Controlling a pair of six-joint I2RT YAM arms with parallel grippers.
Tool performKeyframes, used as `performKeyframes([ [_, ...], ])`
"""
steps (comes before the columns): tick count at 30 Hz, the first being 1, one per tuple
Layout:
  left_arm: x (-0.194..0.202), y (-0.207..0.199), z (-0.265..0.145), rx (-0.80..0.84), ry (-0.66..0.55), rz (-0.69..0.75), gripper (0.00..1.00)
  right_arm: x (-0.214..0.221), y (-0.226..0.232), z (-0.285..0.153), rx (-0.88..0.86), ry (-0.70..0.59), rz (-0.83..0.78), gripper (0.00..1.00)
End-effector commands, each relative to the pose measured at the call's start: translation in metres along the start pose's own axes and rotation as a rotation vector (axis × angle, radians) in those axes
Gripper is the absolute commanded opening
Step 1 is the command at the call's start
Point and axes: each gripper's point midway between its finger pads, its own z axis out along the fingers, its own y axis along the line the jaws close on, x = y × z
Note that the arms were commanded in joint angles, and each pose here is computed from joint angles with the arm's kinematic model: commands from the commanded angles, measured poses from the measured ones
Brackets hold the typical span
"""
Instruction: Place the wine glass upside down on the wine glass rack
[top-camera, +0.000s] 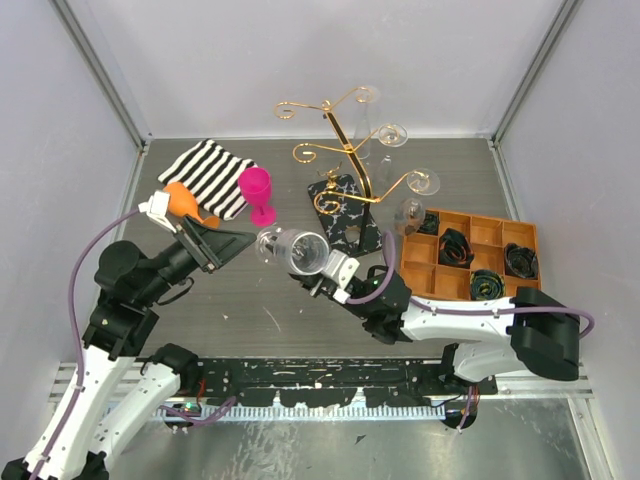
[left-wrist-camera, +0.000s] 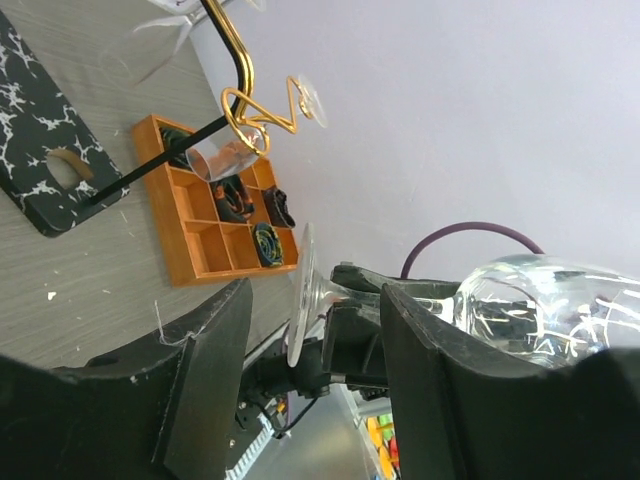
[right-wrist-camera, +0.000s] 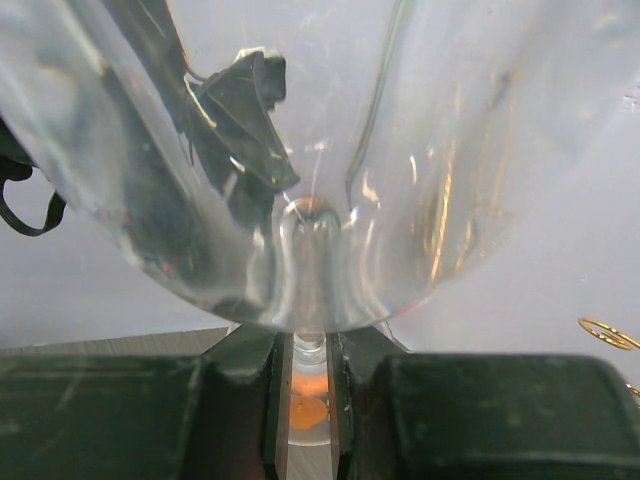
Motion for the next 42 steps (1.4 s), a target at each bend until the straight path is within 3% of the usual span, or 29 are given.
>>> performKeyframes([
  [1,0.001,-0.013,0.000,0.072,0.010,-0.007,0.59,-0.046,-0.014,0.015,0.049,-0.148,-0.003,0.01],
  [26,0.009,-0.007,0.010,0.065,0.039,-0.019,0.33,-0.042,-0.008,0.027,0.038,-0.176,-0.008,0.01],
  [33,0.010,-0.008,0.009,0.070,0.040,-0.018,0.18,-0.036,-0.006,0.030,0.045,-0.179,-0.012,0.01],
  [36,0.010,-0.006,0.009,0.058,0.040,-0.027,0.02,-0.034,-0.004,0.030,0.038,-0.175,-0.013,0.01],
  [42,0.009,-0.007,0.009,0.053,0.043,-0.029,0.00,-0.032,-0.001,0.030,0.023,-0.167,-0.005,0.01],
])
